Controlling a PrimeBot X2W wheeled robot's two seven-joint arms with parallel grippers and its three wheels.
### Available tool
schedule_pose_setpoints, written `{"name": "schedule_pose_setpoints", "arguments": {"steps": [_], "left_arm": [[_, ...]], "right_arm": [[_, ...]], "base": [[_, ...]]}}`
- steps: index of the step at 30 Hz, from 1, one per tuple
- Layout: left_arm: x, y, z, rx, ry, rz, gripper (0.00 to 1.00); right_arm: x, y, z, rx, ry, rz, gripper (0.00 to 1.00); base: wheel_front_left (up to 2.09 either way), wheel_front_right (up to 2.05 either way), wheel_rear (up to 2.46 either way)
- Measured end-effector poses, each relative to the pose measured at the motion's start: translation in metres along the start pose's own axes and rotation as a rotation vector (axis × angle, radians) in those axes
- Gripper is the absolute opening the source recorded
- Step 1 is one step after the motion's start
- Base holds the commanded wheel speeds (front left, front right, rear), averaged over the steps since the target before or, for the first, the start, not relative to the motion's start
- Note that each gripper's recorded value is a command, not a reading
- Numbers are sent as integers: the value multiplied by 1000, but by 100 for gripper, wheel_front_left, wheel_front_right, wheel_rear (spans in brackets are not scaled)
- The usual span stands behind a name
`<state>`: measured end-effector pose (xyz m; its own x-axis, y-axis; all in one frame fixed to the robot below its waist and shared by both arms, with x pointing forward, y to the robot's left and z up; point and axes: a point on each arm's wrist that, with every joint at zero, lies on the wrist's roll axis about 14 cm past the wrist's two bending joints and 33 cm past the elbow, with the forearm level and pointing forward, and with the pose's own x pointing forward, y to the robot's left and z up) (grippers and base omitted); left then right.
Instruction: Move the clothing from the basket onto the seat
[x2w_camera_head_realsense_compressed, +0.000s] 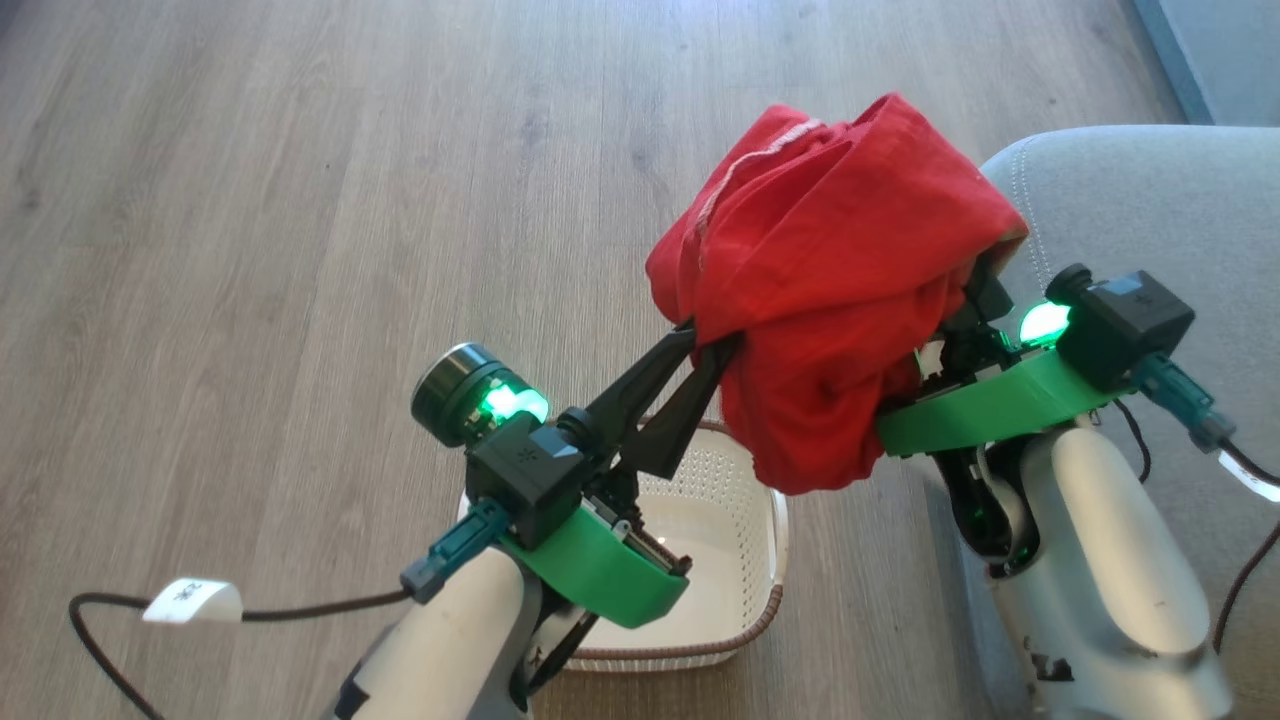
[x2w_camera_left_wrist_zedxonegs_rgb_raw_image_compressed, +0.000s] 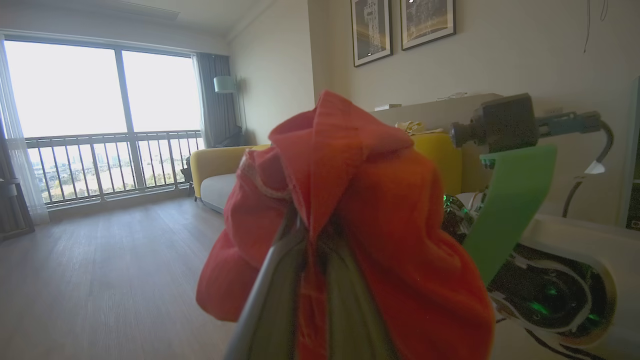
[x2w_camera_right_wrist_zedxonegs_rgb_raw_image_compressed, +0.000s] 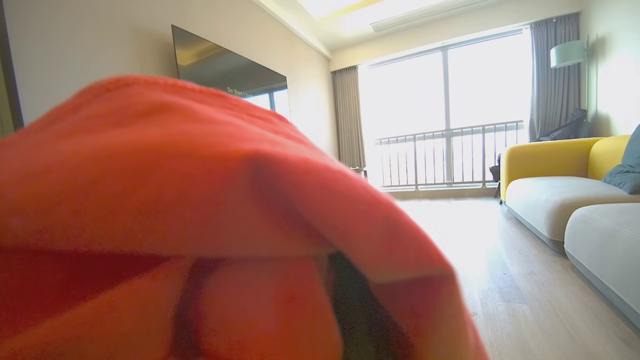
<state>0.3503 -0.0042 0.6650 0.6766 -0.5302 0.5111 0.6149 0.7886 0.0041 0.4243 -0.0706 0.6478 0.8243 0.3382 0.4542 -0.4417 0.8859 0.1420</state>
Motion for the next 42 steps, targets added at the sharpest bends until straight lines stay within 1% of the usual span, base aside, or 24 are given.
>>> {"name": "schedule_pose_setpoints", "arguments": {"steps": [7, 10, 15, 20, 28, 29, 30, 32, 42], "left_arm": [[-3, 1, -13, 5, 42, -2, 0], [-5, 0, -21, 52, 70, -15, 0], [-11, 1, -33, 53, 109, -8, 0], [-14, -10, -44, 73, 142, -45, 0], [-20, -17, -58, 56, 184, -61, 0], [-21, -18, -59, 51, 190, -61, 6], [-23, -19, -62, 46, 198, -63, 31], [-26, -19, -66, 41, 212, -61, 100], [-40, -13, -94, 37, 308, -54, 100]], "right_arm": [[3, 2, 14, -4, -45, 9, 0], [6, 12, 21, -43, -69, 44, 0], [7, 18, 29, -42, -94, 61, 0], [7, 20, 30, -41, -101, 68, 0], [-2, 20, 25, -42, -79, 61, 0], [-3, 19, 24, -47, -76, 58, 0], [-4, 18, 24, -48, -75, 55, 0], [-4, 15, 25, -50, -76, 47, 0], [-4, 5, 26, -71, -78, 22, 0]], "base": [[0, 0, 0], [0, 0, 0], [0, 0, 0], [0, 0, 0], [0, 0, 0], [0, 0, 0], [0, 0, 0], [0, 0, 0], [0, 0, 0]]}}
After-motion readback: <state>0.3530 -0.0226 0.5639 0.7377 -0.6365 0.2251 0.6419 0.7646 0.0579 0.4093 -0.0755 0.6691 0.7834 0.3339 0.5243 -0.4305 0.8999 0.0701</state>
